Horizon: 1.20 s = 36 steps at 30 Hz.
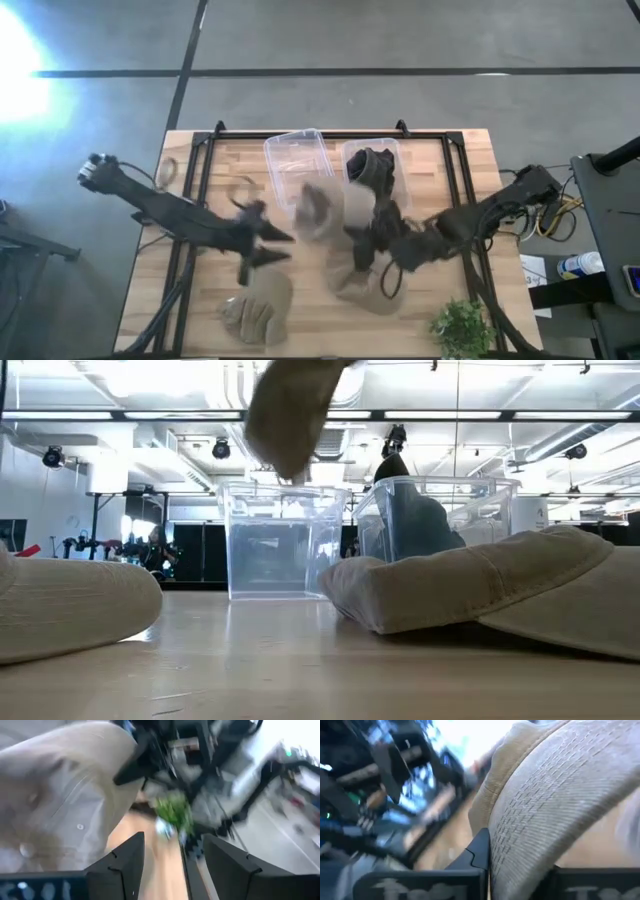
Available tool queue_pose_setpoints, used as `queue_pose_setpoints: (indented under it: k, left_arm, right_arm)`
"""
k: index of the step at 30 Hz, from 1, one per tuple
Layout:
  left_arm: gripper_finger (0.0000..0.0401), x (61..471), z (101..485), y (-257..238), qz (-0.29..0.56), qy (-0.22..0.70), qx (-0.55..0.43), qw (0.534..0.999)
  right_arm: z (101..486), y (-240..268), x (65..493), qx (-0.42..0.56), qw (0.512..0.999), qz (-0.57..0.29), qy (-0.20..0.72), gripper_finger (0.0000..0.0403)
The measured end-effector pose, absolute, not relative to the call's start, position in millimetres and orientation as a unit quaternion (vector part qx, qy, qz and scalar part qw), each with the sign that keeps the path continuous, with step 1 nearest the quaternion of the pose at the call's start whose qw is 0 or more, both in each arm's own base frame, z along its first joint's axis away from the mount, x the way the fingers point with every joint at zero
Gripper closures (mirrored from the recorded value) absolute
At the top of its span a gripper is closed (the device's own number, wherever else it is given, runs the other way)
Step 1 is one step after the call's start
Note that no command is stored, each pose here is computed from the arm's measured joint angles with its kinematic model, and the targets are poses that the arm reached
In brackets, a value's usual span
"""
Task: Pick & Place hat
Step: Put the middle brown cap into the left transparent bin
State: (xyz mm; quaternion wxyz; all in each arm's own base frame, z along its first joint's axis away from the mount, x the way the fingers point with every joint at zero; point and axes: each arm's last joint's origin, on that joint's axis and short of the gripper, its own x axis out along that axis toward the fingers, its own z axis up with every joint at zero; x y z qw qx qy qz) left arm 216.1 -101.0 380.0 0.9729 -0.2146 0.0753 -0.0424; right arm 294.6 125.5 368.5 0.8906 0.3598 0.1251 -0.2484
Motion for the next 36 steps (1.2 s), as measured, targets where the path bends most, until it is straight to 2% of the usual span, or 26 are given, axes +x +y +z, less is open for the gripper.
queue_pose_setpoints:
  k: [4, 7, 14, 21, 25, 30, 33, 36]
  left_arm:
    - [0.0206, 182, 398, -86, 0.017, 0.021, -0.207, 0.978]
    - [0.0206, 168, 398, -79, 0.051, 0.029, -0.203, 0.977]
    - [0.0206, 153, 357, -70, 0.127, 0.179, -0.250, 0.943]
    - [0.0206, 156, 303, -81, 0.094, 0.329, -0.355, 0.870]
    - [0.0206, 159, 269, -88, 0.087, 0.385, -0.391, 0.831]
    - [0.0206, 161, 225, -94, 0.062, 0.424, -0.439, 0.790]
    - [0.0206, 162, 207, -98, 0.041, 0.421, -0.468, 0.776]
    - [0.0206, 162, 200, -101, 0.020, 0.404, -0.492, 0.771]
  right_arm:
    - [404, 89, 303, 0.286, 0.911, -0.286, 0.079, 0.0389]
    - [406, 49, 319, 0.272, 0.905, -0.311, 0.096, 0.0389]
    - [359, -54, 367, 0.377, 0.870, -0.230, 0.219, 0.0389]
    - [301, -106, 408, 0.408, 0.823, -0.256, 0.302, 0.0384]
    - [284, -116, 435, 0.412, 0.821, -0.236, 0.316, 0.0351]
    - [274, -115, 460, 0.400, 0.814, -0.209, 0.366, 0.0288]
    - [275, -114, 459, 0.361, 0.799, -0.236, 0.420, 0.0252]
    - [286, -106, 449, 0.293, 0.780, -0.312, 0.456, 0.0236]
